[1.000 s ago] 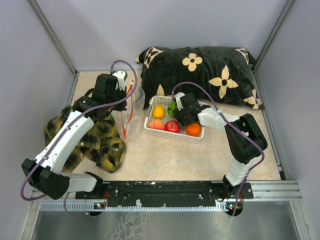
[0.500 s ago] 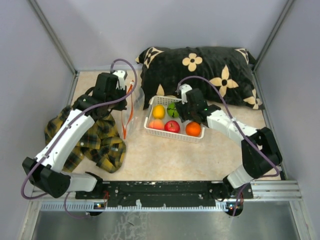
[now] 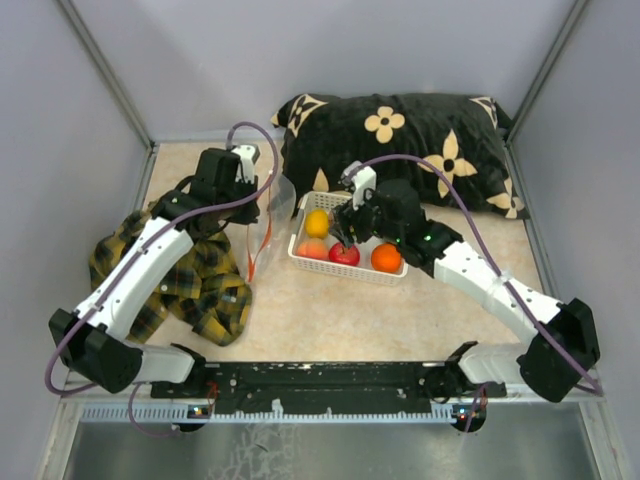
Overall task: Place the food in the zip-top bag and seal the zipper
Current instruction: Pick up the fake fruit from the bin, then place the fake fruit in the zipper food storage bag.
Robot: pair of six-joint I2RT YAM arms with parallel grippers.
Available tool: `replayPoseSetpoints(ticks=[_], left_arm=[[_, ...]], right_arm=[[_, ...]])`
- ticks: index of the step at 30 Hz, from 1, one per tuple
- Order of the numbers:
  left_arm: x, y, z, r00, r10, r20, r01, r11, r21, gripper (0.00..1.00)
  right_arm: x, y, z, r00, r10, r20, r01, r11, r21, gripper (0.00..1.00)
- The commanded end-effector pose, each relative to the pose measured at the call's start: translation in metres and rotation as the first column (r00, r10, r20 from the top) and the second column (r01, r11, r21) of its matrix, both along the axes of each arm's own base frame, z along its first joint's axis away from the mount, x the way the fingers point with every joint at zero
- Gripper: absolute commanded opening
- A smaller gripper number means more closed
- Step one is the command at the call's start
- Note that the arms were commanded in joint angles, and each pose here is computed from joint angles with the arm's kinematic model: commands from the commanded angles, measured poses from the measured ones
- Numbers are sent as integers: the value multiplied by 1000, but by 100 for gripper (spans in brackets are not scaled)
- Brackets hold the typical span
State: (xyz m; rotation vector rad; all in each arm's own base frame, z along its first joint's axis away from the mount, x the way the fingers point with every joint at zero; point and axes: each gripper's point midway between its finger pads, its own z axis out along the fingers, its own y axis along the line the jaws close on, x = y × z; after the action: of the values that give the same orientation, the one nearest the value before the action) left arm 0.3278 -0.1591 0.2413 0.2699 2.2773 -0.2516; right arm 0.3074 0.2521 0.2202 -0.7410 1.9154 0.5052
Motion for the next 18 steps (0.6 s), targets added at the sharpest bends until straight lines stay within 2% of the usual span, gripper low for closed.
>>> replayPoseSetpoints(ticks=[1,8,18], left_arm=[[-4,-11,0,999,-38,4,38,997,-60,0],[-11,-26,-2,993,-118,17,119,985,-124,0],[-21,-45,-13,979,-204,-18,196,959,-206,0]], right_arm=[[-22,49,72,971,161,178,-193,965,180,34],[-60,98,106,897,351,268,-425,850,311,33],[-104,146,111,766,542,345,-642,677,361,33]])
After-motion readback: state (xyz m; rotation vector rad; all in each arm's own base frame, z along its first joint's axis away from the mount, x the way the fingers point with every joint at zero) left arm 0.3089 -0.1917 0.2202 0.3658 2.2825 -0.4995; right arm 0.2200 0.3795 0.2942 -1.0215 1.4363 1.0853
